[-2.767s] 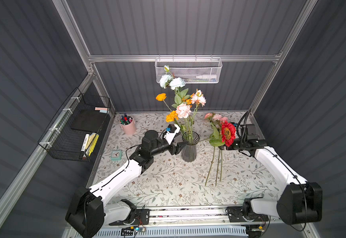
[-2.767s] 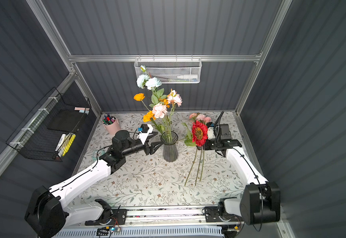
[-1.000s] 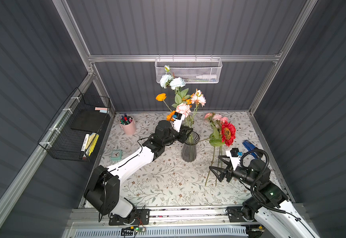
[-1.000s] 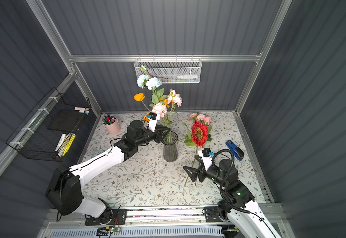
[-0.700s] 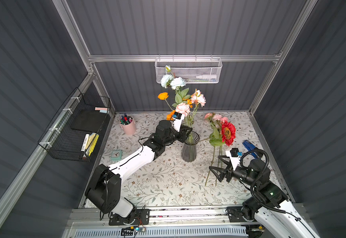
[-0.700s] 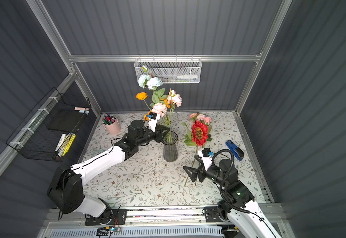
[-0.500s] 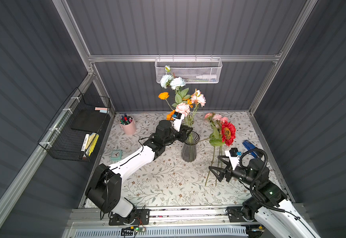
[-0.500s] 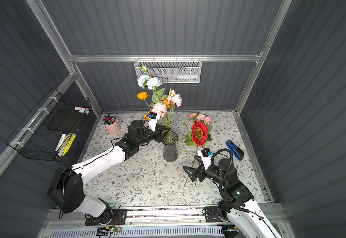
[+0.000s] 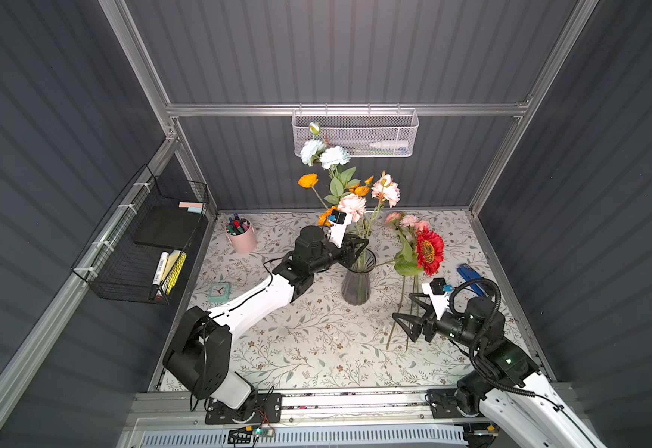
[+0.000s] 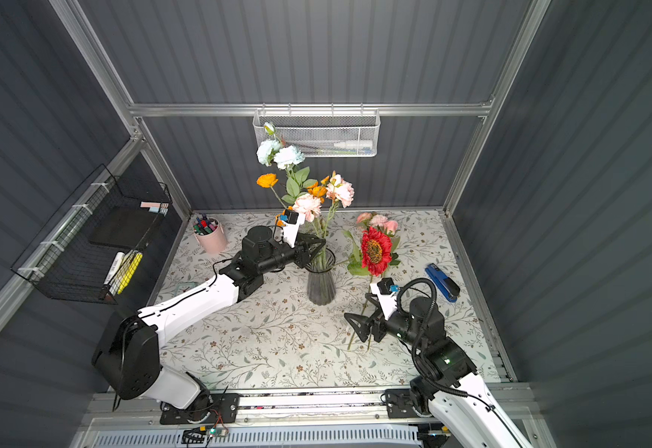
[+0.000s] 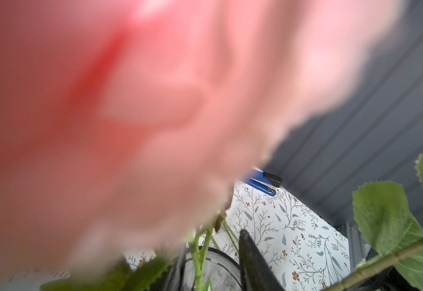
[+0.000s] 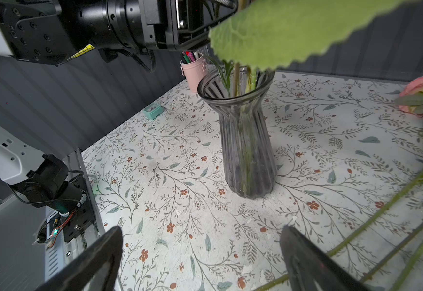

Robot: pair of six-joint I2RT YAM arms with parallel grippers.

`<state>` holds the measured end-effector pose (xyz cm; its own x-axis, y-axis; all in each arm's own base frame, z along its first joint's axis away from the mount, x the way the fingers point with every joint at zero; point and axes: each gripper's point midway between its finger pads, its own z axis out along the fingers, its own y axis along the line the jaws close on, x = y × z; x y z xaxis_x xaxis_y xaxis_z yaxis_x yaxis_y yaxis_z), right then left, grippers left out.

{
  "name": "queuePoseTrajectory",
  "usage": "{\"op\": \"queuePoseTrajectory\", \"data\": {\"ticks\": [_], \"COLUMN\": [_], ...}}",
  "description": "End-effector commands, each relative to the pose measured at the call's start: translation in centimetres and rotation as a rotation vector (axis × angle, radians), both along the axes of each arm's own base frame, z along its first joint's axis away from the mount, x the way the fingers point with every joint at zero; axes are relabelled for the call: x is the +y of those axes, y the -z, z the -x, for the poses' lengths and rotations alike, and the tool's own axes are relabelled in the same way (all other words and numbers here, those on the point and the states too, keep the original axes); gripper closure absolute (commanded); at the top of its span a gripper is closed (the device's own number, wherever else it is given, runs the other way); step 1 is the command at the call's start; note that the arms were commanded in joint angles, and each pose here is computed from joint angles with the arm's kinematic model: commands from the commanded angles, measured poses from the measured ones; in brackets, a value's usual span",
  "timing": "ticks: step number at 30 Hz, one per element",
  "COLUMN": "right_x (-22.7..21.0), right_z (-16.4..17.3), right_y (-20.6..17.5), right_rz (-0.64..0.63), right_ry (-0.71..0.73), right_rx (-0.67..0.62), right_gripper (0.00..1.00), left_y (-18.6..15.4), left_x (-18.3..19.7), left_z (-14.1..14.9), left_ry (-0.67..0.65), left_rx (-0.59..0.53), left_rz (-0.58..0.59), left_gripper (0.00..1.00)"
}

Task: Pick out pink flowers from the vase
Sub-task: Pick up the flower from the vase.

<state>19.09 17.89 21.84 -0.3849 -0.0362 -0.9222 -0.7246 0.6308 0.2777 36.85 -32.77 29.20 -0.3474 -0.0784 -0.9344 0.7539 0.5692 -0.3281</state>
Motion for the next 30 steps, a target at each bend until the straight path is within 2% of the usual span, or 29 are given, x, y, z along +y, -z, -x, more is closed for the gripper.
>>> {"op": "queuePoseTrajectory", "data": {"ticks": [1,6,11,17,25,27,30], "right_x": [0.4,0.5,0.5,0.5,0.7,0.7,0.8], "right_z": [0.1,0.1,0.2,0.2,0.1,0.1,0.0], "right_y": [-0.7,-0.7,-0.6,-0.7,-0.6,-0.5,-0.6], "right_rz": [-0.008,-0.005,-0.004,-0.002,0.002,0.001,-0.001], "right_ry": [-0.026,-0.031,-0.036,-0.039,-0.045,-0.048,-0.052], "right_rx": [-0.028,-0.03,-0.026,-0.028,-0.027,-0.024,-0.021], "right_gripper": [0.01,0.01,0.01,0.01,0.01,0.01,0.01], "left_y": [0.1,0.4,1.1,1.9,1.7,1.6,1.6], "left_x": [-0.7,-1.0,-1.2,-1.5,-1.8,-1.9,-2.0], "left_z": [0.7,0.7,0.2,-0.1,0.4,0.6,0.7], "left_ry": [0.047,0.061,0.048,0.043,0.071,0.079,0.087], "left_rx": [-0.025,-0.028,-0.018,-0.006,-0.021,-0.03,-0.039], "left_rz": [-0.003,-0.009,-0.02,-0.035,-0.036,-0.038,-0.041], "left_gripper": [0.64,0.64,0.58,0.59,0.71,0.79,0.81]}}
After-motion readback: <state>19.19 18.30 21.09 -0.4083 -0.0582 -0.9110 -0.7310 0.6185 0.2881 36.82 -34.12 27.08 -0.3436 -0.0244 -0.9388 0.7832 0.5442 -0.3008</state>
